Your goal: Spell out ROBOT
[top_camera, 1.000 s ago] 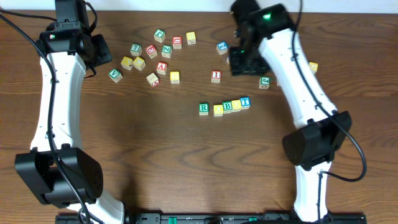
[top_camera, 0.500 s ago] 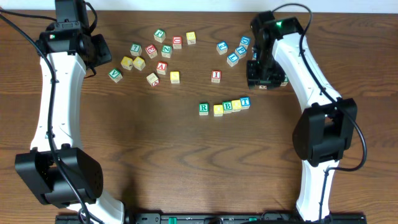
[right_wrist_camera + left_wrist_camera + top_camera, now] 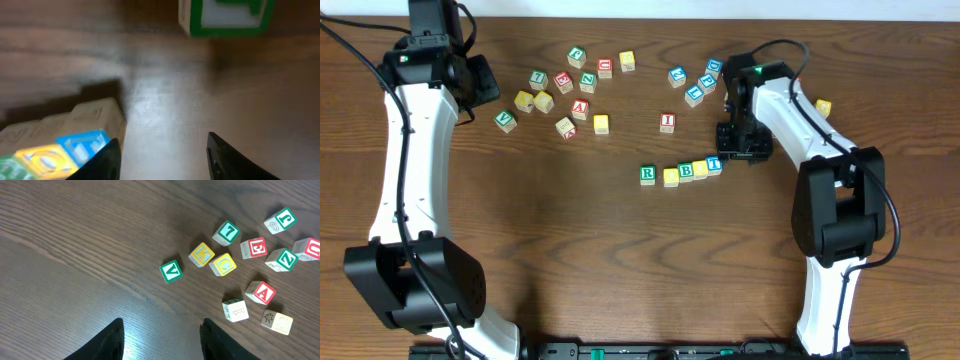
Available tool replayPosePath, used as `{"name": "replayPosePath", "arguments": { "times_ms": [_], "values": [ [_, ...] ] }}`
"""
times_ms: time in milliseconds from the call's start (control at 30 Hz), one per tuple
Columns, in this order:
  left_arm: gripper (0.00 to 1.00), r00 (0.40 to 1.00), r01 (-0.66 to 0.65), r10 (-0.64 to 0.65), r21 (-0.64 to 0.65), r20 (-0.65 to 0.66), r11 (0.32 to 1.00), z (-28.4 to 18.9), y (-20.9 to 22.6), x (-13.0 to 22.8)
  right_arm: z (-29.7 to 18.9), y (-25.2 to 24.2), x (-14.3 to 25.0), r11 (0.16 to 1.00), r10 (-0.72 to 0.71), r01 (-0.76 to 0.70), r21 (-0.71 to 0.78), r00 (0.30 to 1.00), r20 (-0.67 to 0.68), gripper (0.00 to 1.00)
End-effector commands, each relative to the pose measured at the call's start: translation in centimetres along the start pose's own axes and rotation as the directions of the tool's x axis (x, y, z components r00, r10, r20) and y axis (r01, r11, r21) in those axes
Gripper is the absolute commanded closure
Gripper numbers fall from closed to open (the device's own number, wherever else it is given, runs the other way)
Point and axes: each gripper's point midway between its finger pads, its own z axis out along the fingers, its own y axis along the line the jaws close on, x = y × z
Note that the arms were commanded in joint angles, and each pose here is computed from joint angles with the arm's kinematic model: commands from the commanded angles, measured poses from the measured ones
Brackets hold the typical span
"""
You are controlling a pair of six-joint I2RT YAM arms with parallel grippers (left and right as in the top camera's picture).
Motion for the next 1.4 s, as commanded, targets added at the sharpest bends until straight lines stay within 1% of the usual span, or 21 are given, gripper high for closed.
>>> {"name": "replayPosePath", "arguments": {
  "times_ms": [0,367,700,1100,1367],
  "values": [
    [0.51,1.0,-0.015,0.015,-0.01,0.004,1.0,-0.3,0.3,0.1,0.5,-0.4,0.1,0.999,-0.028,0.028,0.016,1.0,0.006,0.49],
    [0.51,1.0,-0.015,0.015,-0.01,0.004,1.0,-0.3,0.3,0.1,1.0,0.3,0.2,0.997,-0.08,0.08,0.015,0.997,0.012,0.47],
    [0.52,1.0,-0.015,0.015,-0.01,0.004,1.0,-0.3,0.3,0.1,2.1,0.4,1.0,0.996,-0.087,0.087,0.02,0.996,-0.007,0.48],
    [0.51,1.0,-0.015,0.015,-0.01,0.004,1.0,-0.3,0.3,0.1,2.1,0.4,1.6,0.995,-0.092,0.093,0.021,0.995,-0.028,0.49],
    [0.51,1.0,-0.015,0.015,-0.01,0.004,1.0,-0.3,0.3,0.1,2.1,1.8,2.2,0.986,-0.162,0.163,0.023,0.986,-0.035,0.48]
  ]
}}
